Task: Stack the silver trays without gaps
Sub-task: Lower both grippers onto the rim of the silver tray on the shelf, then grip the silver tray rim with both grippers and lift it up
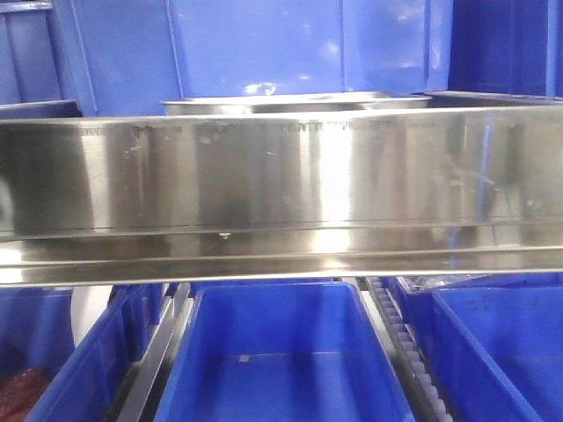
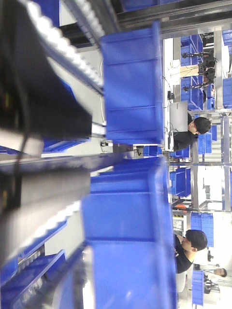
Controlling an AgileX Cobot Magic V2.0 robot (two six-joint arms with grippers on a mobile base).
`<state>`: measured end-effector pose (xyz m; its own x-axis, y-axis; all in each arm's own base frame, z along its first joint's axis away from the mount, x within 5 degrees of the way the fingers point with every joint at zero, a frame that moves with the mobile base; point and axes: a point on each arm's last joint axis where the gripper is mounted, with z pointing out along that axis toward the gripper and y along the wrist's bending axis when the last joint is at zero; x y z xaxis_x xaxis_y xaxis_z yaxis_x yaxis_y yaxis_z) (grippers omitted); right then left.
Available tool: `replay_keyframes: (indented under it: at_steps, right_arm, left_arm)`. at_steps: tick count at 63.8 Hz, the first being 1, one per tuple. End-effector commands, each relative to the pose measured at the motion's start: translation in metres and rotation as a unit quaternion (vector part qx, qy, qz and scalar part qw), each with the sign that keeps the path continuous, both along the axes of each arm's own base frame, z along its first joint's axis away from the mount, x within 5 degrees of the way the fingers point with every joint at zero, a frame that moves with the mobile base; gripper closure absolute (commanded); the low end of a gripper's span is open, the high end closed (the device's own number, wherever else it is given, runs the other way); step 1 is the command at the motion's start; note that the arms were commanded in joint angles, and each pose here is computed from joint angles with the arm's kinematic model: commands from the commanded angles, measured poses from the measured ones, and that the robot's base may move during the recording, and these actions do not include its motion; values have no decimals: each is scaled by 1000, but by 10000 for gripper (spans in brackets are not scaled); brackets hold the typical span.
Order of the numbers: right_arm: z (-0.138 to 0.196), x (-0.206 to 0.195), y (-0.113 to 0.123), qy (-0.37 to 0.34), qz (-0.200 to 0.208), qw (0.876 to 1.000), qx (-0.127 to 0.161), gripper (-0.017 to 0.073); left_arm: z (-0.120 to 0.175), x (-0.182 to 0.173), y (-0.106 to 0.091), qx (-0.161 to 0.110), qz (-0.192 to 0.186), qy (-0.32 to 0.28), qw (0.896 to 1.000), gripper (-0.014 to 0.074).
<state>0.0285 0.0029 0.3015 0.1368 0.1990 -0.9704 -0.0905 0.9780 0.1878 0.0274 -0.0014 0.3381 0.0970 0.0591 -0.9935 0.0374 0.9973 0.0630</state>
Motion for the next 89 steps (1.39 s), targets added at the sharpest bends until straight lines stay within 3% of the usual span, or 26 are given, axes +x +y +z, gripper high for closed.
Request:
replay_keyframes:
  at_steps: [1,5,13,25,30,40,45,56,65,75,89]
  right_arm:
    - [33,0,0,-31,2,1000,2,10]
    - [43,6,0,-24,2,1000,2,-78]
    - [58,25,1,5,1,1000,-3,-55]
    - [90,55,7,43,26,999,-9,-55]
    - [104,70,16,73,61,995,-16,-54]
    - [125,111,43,146,131,980,-42,-54]
    - [134,131,57,190,152,968,-54,-54]
    - [141,186,80,347,164,919,-91,-54]
    - [145,227,96,422,164,886,-104,-54]
    - [141,269,102,458,139,875,-71,-54]
    - [103,317,115,520,130,841,-80,-54]
  left_arm:
    - [34,7,-1,-9,-8,-6,1000,225]
    - [46,14,-2,-4,-8,10,1000,197]
    - [58,39,-5,23,-19,56,998,197]
    - [80,69,-30,30,-143,105,984,197]
    - [88,82,-47,57,-201,154,966,197]
    - [101,118,-92,93,-296,248,918,198]
    - [110,141,-115,72,-312,279,905,198]
    - [117,198,-150,37,-295,340,892,199]
    - [105,242,-164,26,-217,410,886,203]
    - [86,277,-175,-1,-147,456,878,203]
    - [51,311,-187,-34,-76,489,869,203]
